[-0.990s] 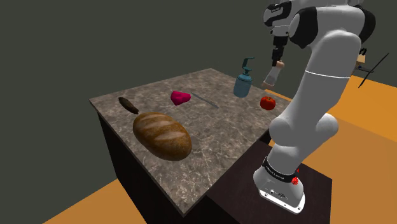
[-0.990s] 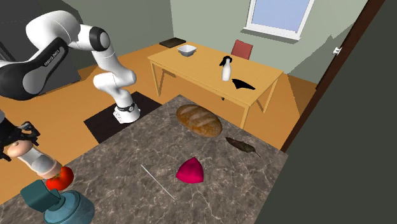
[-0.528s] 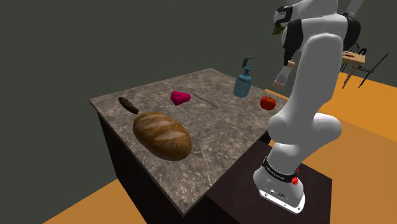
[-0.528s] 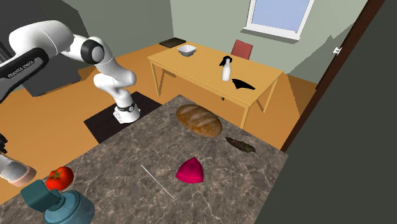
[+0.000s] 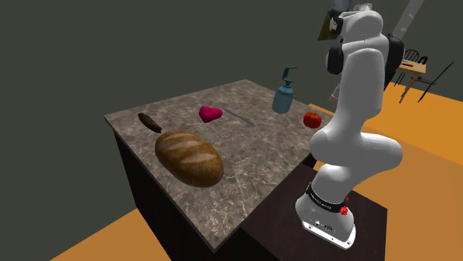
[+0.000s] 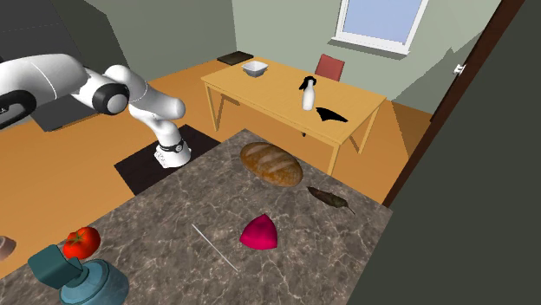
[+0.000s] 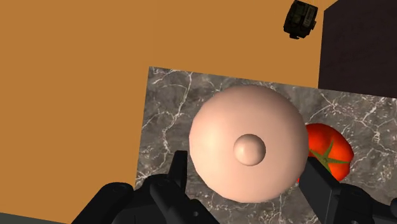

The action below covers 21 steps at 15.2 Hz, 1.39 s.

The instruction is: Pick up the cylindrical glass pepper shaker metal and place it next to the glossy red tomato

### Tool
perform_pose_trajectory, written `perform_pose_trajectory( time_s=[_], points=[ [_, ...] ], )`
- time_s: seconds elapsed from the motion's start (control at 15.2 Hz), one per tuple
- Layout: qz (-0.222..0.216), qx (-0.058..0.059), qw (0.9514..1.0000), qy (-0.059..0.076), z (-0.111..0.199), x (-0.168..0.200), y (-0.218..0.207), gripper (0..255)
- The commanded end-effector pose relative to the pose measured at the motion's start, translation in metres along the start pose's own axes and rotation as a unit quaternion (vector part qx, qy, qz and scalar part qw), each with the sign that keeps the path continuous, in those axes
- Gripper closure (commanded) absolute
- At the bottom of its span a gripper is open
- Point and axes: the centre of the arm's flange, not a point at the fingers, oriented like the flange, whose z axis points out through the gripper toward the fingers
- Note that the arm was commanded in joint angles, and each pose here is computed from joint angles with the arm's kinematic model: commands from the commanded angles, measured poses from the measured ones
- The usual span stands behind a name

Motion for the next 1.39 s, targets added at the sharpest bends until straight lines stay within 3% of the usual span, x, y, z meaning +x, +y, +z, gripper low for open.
perform_pose_trajectory(
  time_s=[0.0,1.32],
  points=[
    [-0.001,-0.001,1.0000,0.000,0.009,-0.002,0.002,255],
    [-0.001,-0.001,1.0000,0.000,0.113,0.018,-0.001,255]
  ],
)
